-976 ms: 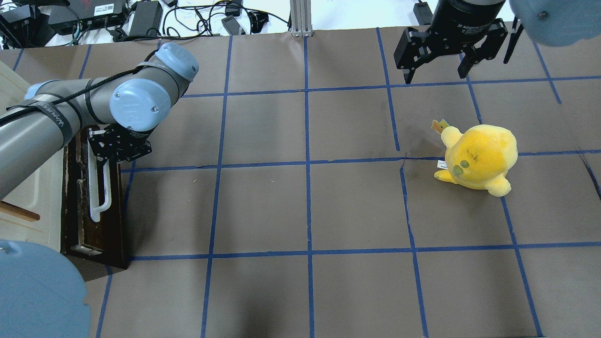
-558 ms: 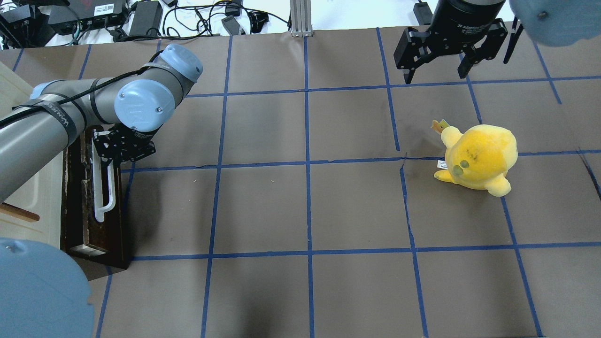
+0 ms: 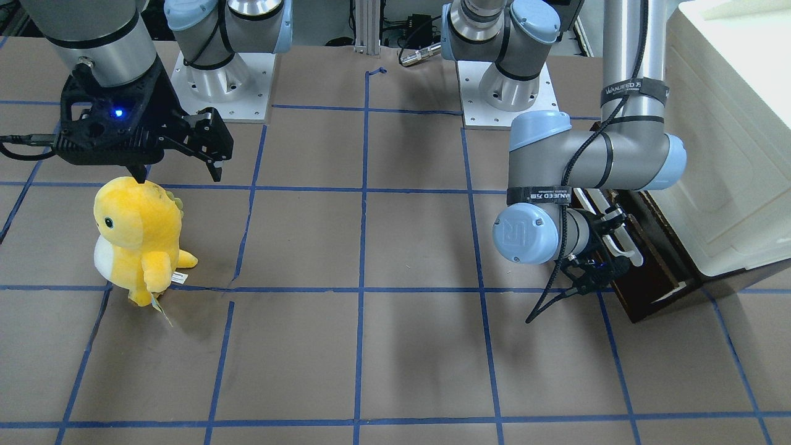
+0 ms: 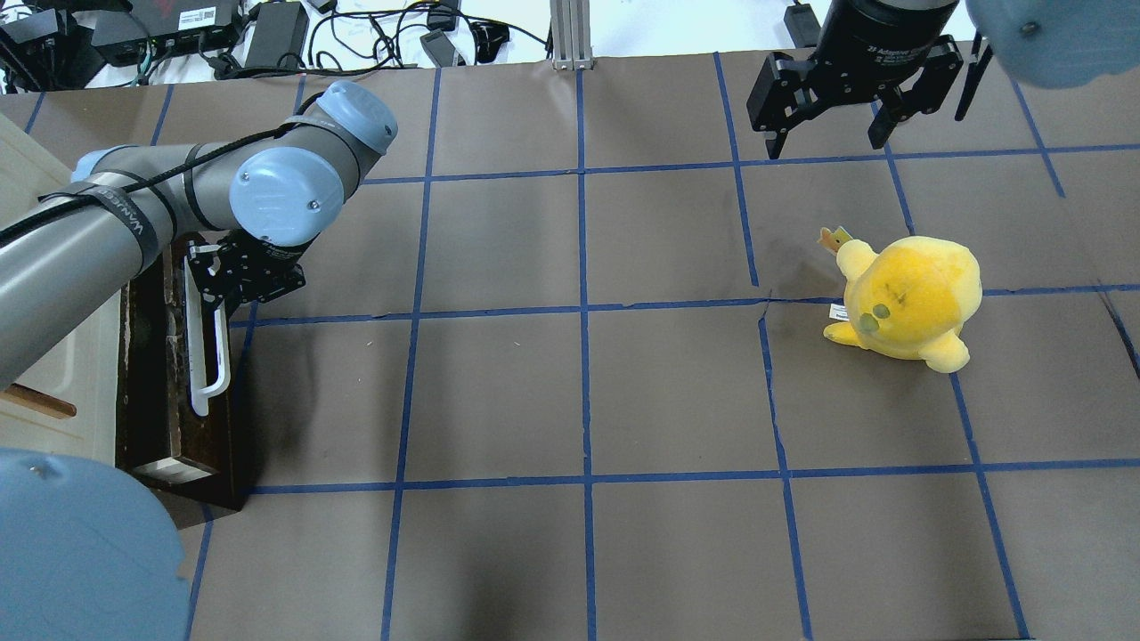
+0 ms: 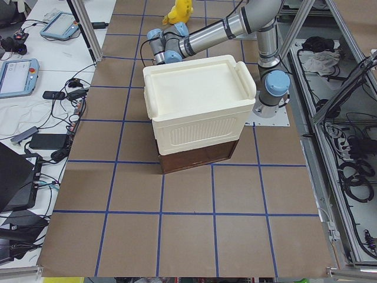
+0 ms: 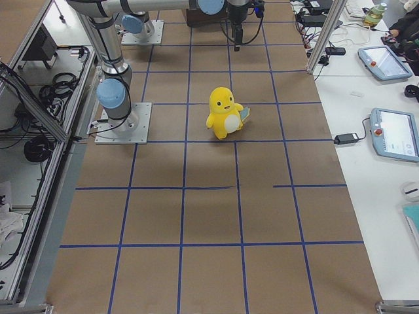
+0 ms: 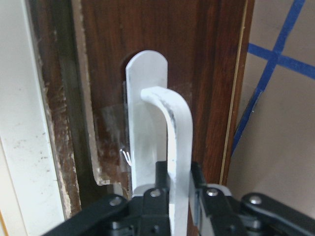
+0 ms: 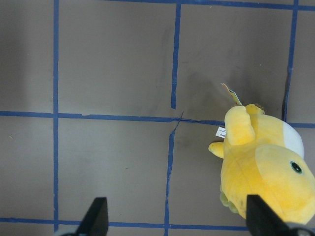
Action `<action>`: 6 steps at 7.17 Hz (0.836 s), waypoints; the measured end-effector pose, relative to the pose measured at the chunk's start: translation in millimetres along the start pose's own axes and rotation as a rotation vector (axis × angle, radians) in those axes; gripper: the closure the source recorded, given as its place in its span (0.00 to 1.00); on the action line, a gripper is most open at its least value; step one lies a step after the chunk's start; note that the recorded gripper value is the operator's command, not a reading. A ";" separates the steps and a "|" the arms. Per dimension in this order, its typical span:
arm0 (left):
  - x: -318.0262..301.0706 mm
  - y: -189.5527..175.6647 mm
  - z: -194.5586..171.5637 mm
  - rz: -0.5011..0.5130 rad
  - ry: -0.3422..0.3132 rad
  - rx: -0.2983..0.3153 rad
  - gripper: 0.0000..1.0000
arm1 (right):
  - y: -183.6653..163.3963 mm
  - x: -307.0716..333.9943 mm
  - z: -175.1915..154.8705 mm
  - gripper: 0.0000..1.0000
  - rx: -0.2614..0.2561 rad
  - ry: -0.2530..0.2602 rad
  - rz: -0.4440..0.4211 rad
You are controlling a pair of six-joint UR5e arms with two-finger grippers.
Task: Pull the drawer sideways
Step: 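Pull the handle with the left gripper away from the cabinet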
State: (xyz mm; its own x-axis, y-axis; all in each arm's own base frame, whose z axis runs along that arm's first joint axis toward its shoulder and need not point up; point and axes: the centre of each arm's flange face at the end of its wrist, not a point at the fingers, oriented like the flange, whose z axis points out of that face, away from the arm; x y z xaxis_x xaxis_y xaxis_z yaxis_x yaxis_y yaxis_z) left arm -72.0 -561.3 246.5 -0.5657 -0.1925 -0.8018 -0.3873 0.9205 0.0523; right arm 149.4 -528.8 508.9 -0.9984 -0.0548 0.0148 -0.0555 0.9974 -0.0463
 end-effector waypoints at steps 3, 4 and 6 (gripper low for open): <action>4.7 0.9 -6.4 -0.001 0.004 0.003 0.84 | 0.0 0.1 0.0 0.00 0.000 0.001 0.000; 6.0 0.7 -8.8 -0.001 0.004 0.005 0.84 | 0.0 0.1 0.0 0.00 0.000 0.001 0.000; 9.1 -0.9 -14.8 0.000 0.000 0.005 0.84 | 0.0 0.1 0.0 0.00 0.000 0.001 0.000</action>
State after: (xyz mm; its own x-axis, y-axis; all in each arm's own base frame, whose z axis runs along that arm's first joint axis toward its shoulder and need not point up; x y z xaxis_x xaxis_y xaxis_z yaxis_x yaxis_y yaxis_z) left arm -87.5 -568.9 247.9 -0.5654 -0.1921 -0.8021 -0.3833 0.9223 0.0493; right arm 149.2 -528.8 508.9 -0.9984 -0.0545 0.0160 -0.0552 0.9974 -0.0463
